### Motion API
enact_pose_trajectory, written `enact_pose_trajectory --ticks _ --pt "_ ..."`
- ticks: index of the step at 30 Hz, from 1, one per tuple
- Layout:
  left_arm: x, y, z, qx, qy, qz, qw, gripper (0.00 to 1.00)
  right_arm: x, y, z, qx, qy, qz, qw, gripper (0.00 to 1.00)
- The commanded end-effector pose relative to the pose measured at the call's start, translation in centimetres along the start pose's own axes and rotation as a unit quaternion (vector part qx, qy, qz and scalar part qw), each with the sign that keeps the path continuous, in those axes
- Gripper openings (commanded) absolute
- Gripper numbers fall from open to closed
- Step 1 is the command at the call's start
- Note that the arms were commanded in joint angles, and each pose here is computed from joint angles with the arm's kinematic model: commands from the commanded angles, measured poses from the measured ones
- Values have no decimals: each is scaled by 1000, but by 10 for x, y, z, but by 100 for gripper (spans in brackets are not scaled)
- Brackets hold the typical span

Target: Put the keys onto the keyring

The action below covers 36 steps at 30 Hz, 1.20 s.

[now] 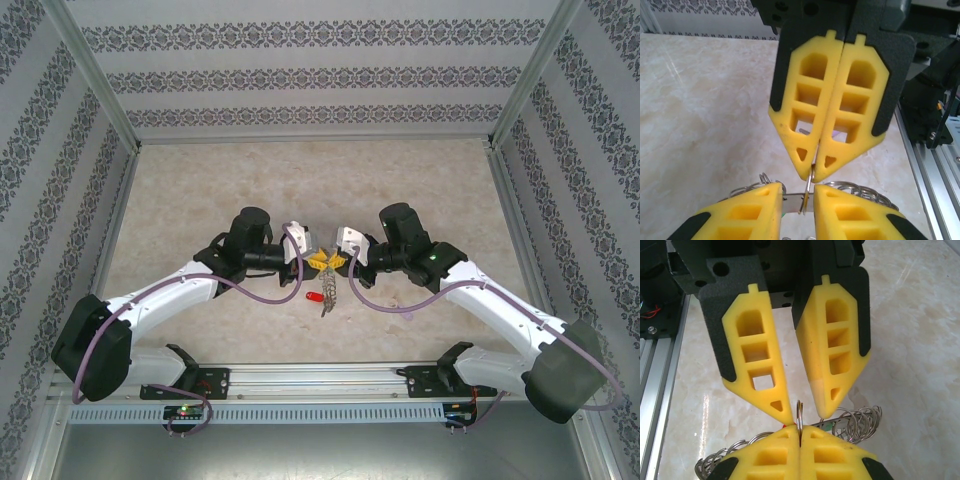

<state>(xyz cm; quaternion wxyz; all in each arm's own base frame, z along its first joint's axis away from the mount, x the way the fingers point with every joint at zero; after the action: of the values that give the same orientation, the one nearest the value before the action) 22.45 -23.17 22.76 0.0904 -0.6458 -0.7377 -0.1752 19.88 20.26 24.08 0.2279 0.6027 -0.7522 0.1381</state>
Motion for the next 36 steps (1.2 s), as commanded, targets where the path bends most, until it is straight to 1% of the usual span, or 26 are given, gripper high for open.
enact_pose_trajectory --ticks 1,9,13,16,23,27,30,31,36 --pt "1 -3 -7 -19 1 11 1000 25 5 2 -16 17 -23 -12 1000 0" --pt "-3 -1 -11 -20 -10 22 1000 25 4 1 -18 10 -29 -17 999 0" --pt "-5 -1 -10 -21 -9 27 999 23 4 0 -18 7 -26 -12 1000 0" --pt "-6 -2 -9 -21 -5 31 999 17 5 0 -20 8 -28 -11 1000 0" --pt "-7 -3 -6 -19 5 34 999 17 4 -1 -21 5 -29 -12 1000 0" --pt "-7 -4 -6 -22 6 35 999 11 3 -1 -22 3 -30 -12 999 0" --pt "-8 -4 -6 -22 6 36 999 5 3 -2 -22 0 -31 -12 999 0" --pt "-8 -4 -6 -22 8 36 999 0 4 -1 -23 1 -33 -11 999 0" --pt "-8 -5 -5 -22 8 35 999 0 5 0 -23 1 -35 -9 999 0"
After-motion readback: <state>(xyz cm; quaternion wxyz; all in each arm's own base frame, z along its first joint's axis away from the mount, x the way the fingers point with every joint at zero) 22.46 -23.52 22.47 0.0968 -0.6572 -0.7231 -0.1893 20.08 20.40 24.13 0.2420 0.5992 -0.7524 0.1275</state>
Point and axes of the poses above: each hand's point on the last joint's axis, 136 mm out from that joint toward the fingers, its own x axis back along the fingers, its own y axis along the line the jaws close on, z = x × y, the point moved 8 cm from there along x, back along the fingers, and after that the axes turned 8 degrees about -x, right-handed, at the moved point
